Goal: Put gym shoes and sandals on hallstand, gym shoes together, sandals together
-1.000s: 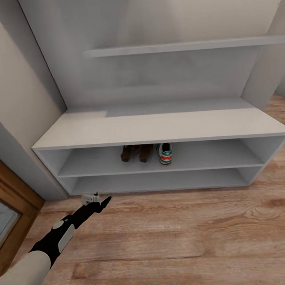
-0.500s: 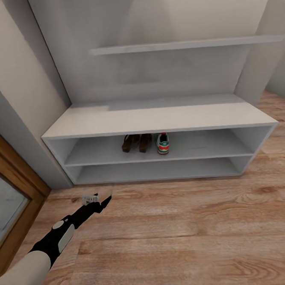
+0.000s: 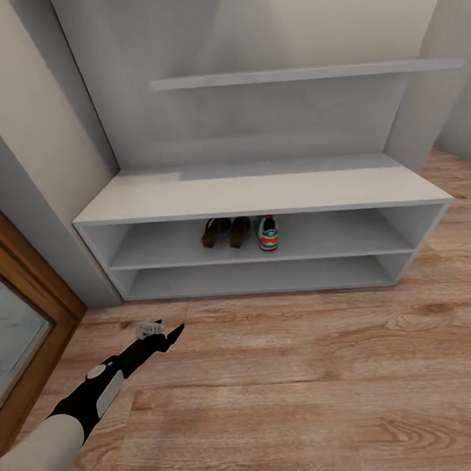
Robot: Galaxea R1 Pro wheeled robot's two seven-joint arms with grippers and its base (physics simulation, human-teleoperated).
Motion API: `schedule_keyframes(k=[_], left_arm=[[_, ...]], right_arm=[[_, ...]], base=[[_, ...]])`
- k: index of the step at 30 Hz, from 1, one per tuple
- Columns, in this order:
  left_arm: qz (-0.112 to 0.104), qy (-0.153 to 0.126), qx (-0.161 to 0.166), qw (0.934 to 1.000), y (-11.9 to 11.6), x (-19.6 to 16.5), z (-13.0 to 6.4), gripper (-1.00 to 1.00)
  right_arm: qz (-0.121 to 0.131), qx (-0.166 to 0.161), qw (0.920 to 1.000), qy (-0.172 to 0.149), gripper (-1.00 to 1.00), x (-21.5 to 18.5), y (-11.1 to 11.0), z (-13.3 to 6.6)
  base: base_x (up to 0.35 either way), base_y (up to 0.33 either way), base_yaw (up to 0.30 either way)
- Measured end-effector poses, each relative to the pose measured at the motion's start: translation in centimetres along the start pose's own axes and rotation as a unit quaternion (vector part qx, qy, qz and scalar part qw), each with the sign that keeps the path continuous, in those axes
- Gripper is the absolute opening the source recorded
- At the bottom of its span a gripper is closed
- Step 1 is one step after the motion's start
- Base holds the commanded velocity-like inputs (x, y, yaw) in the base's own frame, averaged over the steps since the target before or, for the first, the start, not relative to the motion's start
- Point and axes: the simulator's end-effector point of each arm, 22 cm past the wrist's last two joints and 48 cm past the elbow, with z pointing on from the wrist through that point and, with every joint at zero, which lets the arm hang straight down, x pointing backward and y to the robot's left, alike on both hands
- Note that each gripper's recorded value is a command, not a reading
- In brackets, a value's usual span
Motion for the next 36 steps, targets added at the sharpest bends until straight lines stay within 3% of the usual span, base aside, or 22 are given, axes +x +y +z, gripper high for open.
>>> schedule_keyframes(k=[8, 29, 31, 32, 35, 36], left_arm=[[0.000, 0.001, 0.000, 1.0000, 0.0, 0.1, 0.0, 1.00], [-0.001, 0.000, -0.002, 1.0000, 0.2, 0.0, -0.1, 1.00], [-0.001, 0.000, -0.001, 1.0000, 0.3, -0.1, -0.1, 1.00], [-0.001, 0.000, -0.001, 1.0000, 0.3, -0.1, -0.1, 1.00], [0.000, 0.000, -0.002, 1.0000, 0.3, -0.1, -0.2, 1.00], [0.000, 0.000, -0.002, 1.0000, 0.4, -0.1, -0.2, 1.00]], right_arm=[[0.000, 0.000, 1.0000, 0.000, -1.00, 0.0, 0.0, 0.0], [-0.002, -0.003, 1.0000, 0.001, -1.00, 0.1, 0.3, 0.1], [-0.036, -0.041, 0.9985, 0.006, -1.00, 0.6, 4.6, 0.1], [-0.050, -0.040, 0.9979, 0.007, -1.00, 0.7, 5.1, 0.1], [-0.091, -0.075, 0.9929, 0.015, -1.00, 1.9, 9.3, -0.1], [-0.131, -0.093, 0.9867, 0.025, -1.00, 3.7, 12.2, -0.3]], base=[[-0.150, -0.194, 0.000], [-0.085, -0.065, 0.000], [-0.001, -0.001, 0.000], [0.000, 0.000, 0.000], [0.000, 0.000, 0.000], [0.000, 0.000, 0.000]])
